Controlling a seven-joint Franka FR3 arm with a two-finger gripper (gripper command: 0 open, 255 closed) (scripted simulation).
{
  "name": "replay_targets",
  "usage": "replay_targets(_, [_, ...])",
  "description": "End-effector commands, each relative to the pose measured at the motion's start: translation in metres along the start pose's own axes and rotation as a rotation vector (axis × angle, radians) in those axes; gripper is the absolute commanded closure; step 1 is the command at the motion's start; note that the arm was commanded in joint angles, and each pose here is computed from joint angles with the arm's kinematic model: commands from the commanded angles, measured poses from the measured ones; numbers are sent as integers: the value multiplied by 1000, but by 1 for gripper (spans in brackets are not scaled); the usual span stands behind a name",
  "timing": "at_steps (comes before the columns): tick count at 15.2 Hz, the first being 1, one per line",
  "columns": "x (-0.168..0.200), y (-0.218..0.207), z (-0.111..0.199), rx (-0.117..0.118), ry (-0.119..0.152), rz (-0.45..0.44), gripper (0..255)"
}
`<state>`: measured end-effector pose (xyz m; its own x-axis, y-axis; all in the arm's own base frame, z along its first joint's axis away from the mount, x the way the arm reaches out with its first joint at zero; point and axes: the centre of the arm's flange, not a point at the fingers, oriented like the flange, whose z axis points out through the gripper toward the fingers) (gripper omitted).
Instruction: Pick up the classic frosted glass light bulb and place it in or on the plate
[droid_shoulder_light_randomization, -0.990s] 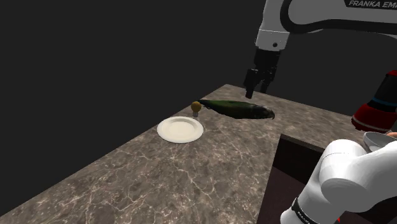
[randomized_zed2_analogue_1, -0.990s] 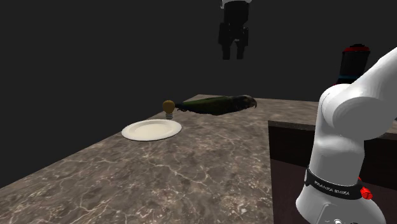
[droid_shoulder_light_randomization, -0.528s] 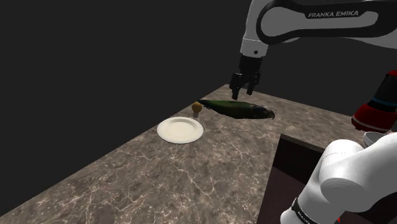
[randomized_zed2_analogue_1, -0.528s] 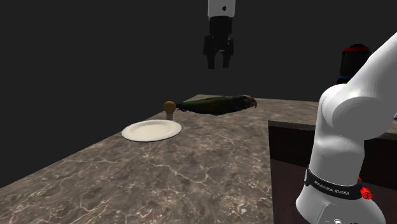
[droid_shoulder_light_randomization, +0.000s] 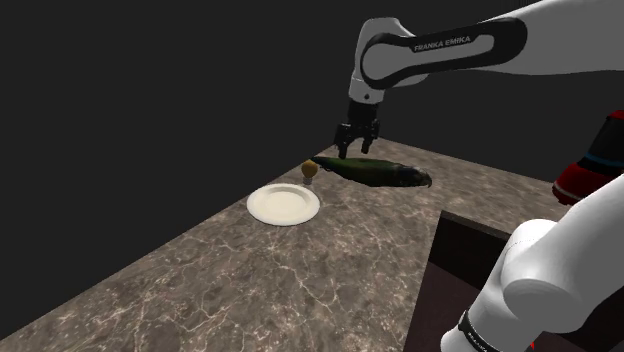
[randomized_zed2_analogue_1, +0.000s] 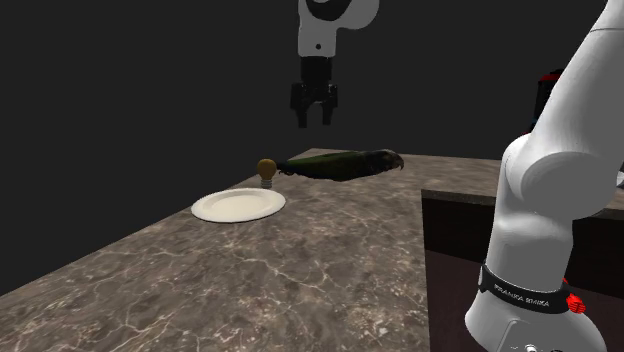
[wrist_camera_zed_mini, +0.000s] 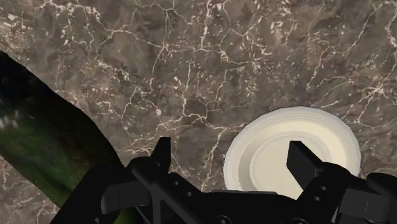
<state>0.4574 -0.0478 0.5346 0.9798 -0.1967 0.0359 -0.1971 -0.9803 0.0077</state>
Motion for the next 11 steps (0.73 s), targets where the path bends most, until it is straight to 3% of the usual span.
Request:
replay_targets(1, [26, 3, 14, 3, 3, 6, 0])
replay_targets(11, [139, 12, 77, 19, 13, 39, 0])
